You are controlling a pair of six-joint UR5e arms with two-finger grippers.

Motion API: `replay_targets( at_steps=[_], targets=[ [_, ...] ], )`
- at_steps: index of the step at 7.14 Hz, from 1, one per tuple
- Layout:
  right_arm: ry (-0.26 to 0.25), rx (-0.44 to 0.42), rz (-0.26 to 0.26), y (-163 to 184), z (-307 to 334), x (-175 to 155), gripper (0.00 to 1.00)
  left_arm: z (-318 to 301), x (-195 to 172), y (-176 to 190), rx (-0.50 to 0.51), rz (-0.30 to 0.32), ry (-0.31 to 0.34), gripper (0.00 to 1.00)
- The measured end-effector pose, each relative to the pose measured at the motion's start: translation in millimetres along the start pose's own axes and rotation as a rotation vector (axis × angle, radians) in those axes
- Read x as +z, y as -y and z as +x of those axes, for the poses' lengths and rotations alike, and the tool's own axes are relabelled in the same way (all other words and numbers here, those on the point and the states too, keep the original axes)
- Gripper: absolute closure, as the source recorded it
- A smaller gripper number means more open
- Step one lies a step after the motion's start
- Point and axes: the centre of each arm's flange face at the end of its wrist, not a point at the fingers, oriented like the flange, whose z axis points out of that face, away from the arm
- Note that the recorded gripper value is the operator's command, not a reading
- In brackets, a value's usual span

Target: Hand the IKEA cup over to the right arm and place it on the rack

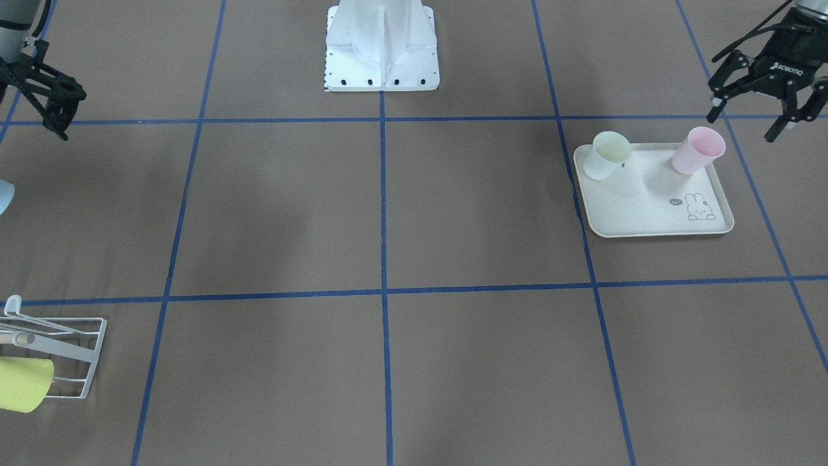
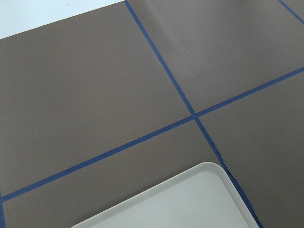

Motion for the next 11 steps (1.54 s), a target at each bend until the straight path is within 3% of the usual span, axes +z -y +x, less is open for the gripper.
replay_targets(
  at_steps=[2, 4, 11],
  targets=[
    [0.048, -0.077, -0.066, 11, -2, 35, 1.0, 0, 0, 0, 0.0, -0.001, -0.001, 0.0],
    [0.063, -0.095, -0.094, 27, -1, 73, 1.0, 0, 1, 0, -0.001, -0.001, -0.001, 0.0],
    [-0.029, -0.097, -0.11, 49, 2, 156, 1.0, 0, 1, 0, -0.003, -0.001, 0.0, 0.0]
  ],
)
